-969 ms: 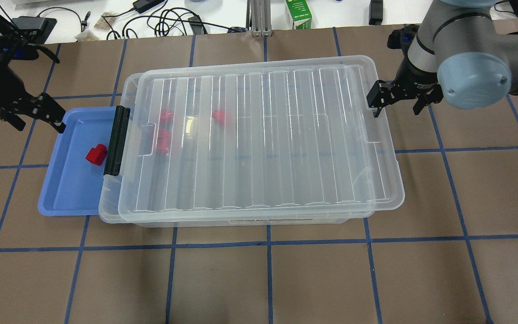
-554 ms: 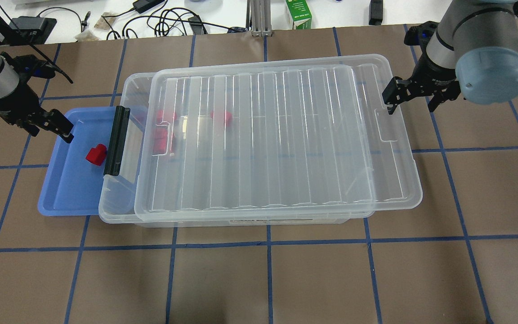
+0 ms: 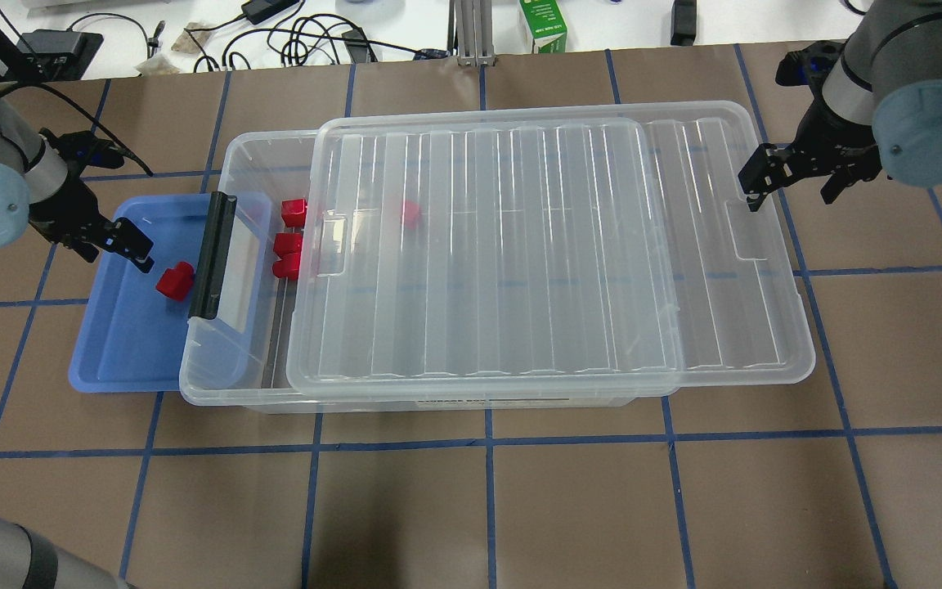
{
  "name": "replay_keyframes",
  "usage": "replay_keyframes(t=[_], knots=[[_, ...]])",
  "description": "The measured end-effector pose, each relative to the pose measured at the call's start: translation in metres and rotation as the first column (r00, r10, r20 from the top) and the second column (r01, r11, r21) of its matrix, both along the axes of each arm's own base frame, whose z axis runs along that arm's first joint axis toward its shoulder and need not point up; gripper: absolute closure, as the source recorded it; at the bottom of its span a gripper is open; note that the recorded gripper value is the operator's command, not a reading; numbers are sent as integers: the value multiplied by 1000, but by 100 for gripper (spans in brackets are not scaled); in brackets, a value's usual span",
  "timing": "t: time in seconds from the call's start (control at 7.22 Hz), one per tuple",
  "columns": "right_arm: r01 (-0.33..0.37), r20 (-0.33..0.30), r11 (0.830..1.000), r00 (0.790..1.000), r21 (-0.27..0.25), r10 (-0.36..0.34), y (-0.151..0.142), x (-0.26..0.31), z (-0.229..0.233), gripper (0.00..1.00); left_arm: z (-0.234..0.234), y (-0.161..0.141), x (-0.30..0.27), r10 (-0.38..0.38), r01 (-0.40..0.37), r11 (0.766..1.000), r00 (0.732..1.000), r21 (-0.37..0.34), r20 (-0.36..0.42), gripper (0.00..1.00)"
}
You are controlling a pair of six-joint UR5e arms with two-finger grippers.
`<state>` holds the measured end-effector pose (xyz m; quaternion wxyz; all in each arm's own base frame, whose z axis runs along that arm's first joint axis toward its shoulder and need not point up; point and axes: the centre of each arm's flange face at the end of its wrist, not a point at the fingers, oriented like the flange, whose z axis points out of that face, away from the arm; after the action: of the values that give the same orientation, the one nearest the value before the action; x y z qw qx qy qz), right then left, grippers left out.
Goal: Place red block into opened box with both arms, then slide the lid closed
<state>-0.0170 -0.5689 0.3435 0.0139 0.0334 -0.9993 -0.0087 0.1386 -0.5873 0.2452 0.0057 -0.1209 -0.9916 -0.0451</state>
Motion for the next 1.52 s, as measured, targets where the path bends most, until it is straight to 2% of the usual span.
replay_keyframes(t=[0.55, 0.83, 1.11, 1.52], knots=[[-9, 1, 1000, 1000, 6, 9, 5, -33, 4, 0, -50, -15, -19, -30, 31, 999, 999, 14, -23, 0], [-13, -11, 1000, 1000, 12, 13, 6, -41, 3, 0, -61, -15, -19, -41, 42, 999, 999, 29, -27, 29], [-12, -27, 1000, 1000, 19, 12, 7, -49, 3, 0, -62, -14, -20, -52, 53, 998, 998, 40, -30, 100], [-2, -34, 1000, 999, 17, 3, 7, -56, 6, 0, -60, -13, -20, -55, 56, 998, 998, 41, -32, 100]])
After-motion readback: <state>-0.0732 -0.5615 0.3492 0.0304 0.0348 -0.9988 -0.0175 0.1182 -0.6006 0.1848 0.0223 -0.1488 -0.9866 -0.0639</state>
